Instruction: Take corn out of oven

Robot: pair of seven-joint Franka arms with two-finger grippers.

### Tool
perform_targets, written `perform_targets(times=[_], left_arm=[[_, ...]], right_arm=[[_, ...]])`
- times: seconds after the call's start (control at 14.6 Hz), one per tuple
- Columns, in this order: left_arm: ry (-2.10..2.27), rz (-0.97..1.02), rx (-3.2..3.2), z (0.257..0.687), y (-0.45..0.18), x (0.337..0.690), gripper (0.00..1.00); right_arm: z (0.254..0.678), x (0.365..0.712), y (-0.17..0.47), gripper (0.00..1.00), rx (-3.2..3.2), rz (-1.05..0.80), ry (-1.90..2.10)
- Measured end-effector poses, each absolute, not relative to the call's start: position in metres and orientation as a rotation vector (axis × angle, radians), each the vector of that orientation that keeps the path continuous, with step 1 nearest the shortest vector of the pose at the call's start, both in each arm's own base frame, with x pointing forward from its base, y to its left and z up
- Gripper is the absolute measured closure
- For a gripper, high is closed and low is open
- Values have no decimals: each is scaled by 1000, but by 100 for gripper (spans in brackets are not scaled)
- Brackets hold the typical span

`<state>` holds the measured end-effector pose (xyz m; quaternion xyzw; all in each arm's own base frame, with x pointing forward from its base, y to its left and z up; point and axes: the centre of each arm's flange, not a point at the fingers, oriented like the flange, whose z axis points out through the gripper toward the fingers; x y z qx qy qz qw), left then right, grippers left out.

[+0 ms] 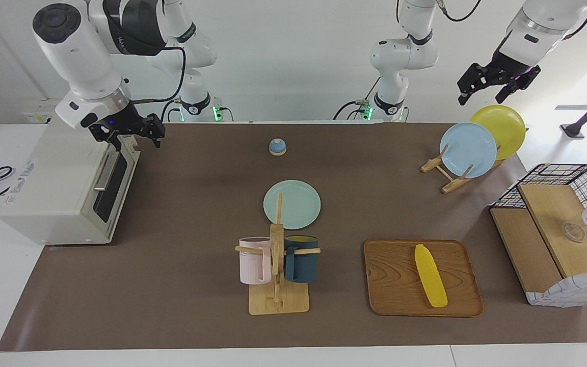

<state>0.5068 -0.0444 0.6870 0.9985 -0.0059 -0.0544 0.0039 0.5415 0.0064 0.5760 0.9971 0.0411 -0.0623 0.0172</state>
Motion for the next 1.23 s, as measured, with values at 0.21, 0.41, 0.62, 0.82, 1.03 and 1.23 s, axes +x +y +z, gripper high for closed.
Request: perform_targets(times=[0.21, 0.41, 0.62, 0.82, 1.03, 1.23], left_arm=[[-30, -139, 3130, 657, -50, 514, 0], [-49, -138, 3131, 634, -57, 519, 0], [-49, -125, 3131, 633, -58, 521, 0], [-48, -114, 3131, 639, -57, 521, 0], [-49, -105, 3130, 642, -58, 521, 0], [-44, -109, 3130, 641, -56, 522, 0]], right_arm=[[586, 543, 7, 0, 3100, -161, 128], [590, 543, 4, 0, 3101, -147, 120], [596, 543, 3, 0, 3102, -134, 115], [596, 543, 3, 0, 3102, -133, 115], [596, 543, 3, 0, 3102, -133, 115], [596, 543, 3, 0, 3102, -133, 115]])
